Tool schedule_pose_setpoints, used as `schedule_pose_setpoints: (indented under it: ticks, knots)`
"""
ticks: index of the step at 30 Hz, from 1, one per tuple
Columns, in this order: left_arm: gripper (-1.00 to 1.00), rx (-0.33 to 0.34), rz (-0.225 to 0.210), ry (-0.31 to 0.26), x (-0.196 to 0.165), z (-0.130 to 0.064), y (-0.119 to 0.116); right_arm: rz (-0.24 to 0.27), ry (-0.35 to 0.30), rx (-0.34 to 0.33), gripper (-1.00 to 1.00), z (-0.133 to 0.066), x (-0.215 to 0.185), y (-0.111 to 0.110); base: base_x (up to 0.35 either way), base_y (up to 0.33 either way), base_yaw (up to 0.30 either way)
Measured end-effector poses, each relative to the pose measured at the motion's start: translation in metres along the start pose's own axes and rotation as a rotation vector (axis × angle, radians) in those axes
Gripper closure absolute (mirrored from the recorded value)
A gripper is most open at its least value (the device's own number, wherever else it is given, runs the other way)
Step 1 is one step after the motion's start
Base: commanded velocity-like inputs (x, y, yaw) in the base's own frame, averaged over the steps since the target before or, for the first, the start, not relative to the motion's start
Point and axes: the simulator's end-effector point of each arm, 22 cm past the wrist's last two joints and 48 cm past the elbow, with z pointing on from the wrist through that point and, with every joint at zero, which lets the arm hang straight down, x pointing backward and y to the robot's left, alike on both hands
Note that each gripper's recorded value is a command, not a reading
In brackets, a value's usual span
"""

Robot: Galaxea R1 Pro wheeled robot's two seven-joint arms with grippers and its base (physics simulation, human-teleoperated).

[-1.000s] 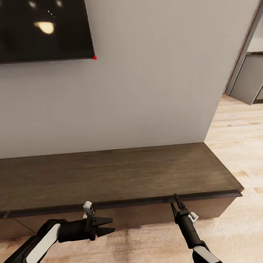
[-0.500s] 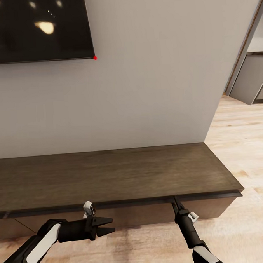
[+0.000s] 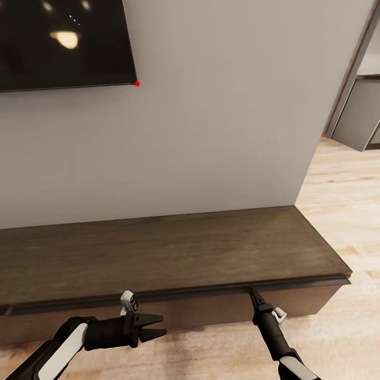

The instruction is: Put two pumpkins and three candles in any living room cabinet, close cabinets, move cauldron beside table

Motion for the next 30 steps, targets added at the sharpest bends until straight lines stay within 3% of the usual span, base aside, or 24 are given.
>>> schedule_pose_setpoints:
  ticks: [30]
  knots:
    - [-1.0,0.0,0.001,-0.001,-0.0001,0.0003,-0.0001,-0.003,-0.003,-0.029,1.0,0.001,-0.0009,0.007,-0.039,0.0,0.0]
